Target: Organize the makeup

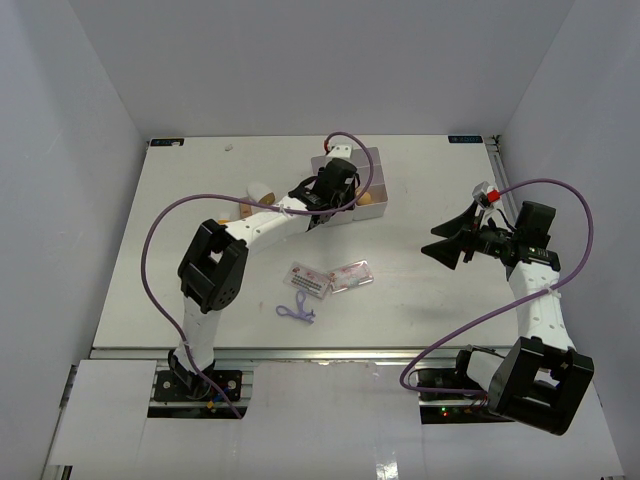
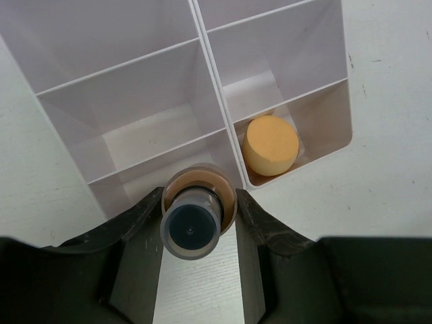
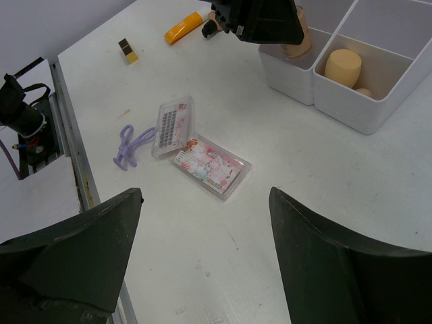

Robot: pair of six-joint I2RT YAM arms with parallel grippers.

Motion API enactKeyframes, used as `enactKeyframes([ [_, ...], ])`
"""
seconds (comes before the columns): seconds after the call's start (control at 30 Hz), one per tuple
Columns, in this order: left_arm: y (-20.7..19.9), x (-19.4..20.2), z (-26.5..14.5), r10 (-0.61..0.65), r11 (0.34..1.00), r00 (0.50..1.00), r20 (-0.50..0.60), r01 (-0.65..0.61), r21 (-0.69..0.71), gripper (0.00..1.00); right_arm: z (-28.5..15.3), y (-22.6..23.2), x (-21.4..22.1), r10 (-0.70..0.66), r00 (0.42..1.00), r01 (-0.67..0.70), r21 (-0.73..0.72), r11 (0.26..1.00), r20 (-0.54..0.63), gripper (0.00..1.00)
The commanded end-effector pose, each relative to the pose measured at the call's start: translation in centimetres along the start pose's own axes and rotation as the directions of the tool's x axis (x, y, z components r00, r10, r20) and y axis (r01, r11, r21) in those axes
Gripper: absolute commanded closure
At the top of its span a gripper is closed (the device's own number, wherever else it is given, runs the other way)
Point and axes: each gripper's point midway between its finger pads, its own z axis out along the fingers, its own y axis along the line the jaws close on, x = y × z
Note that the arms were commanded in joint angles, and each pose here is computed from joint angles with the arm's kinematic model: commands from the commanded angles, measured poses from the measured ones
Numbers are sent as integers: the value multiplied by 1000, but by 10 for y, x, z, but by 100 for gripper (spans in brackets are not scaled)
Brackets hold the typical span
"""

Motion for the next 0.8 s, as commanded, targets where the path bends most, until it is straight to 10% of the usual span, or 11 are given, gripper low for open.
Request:
enactKeyframes([
  [0.0, -8, -32, -4, -41, 999, 996, 85, 41, -3, 87, -1, 5, -2, -8, 1000, 8, -21, 1000, 13, 18],
  [0.4, -13, -16, 12, -49, 999, 997, 60, 48, 5, 80, -1, 4, -1, -6, 1000, 6, -16, 1000, 11, 18],
  [0.77, -18, -13, 4, -64, 998, 997, 50, 63, 31, 41, -2, 3, 0, -7, 1000, 7, -13, 1000, 12, 18],
])
